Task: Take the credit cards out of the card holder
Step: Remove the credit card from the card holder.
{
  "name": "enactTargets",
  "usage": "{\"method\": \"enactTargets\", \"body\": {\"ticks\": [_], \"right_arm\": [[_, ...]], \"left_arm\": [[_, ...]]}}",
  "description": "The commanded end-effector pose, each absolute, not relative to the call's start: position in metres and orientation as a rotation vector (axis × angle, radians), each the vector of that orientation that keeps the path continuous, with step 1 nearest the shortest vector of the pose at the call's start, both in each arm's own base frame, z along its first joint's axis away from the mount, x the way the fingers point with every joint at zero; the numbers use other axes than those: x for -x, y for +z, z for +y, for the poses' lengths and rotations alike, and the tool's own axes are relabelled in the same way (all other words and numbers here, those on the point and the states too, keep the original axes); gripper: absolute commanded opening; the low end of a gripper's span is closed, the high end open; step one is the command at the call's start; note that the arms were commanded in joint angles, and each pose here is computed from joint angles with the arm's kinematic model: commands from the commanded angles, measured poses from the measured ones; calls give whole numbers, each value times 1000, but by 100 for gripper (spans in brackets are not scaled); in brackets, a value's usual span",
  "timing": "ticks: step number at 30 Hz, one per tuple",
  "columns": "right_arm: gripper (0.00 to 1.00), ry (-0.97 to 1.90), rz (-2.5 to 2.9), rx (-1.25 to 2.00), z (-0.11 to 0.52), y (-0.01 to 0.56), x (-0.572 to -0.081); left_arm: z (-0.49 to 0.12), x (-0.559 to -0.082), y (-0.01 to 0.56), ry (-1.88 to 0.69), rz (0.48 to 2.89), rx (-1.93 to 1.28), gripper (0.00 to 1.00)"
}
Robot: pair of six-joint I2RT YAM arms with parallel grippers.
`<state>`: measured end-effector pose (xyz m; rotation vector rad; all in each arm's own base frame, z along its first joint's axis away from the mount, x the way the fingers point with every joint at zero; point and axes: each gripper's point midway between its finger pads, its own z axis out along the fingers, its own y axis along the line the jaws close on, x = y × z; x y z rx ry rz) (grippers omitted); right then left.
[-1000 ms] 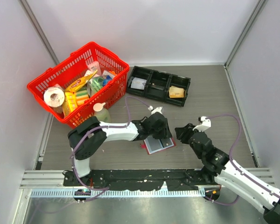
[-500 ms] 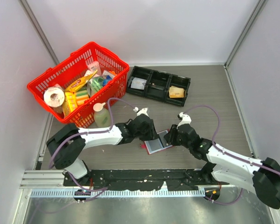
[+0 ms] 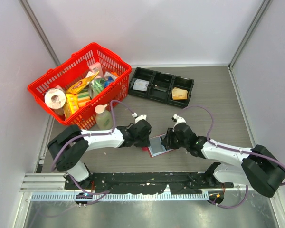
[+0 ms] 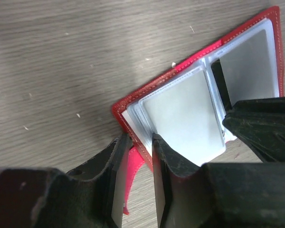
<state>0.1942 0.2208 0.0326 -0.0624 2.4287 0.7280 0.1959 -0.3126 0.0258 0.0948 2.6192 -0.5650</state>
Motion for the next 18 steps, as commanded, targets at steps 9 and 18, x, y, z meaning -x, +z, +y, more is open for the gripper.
{"method": "enactTargets", "body": {"ticks": [9, 18], "right_arm": [[29, 779, 2326, 113, 239, 73, -215], [29, 673, 2374, 40, 201, 58, -225]], "left_arm": [[-249, -241, 22, -211, 2594, -116, 30], [-293, -234, 77, -450, 2513, -125, 45]]}}
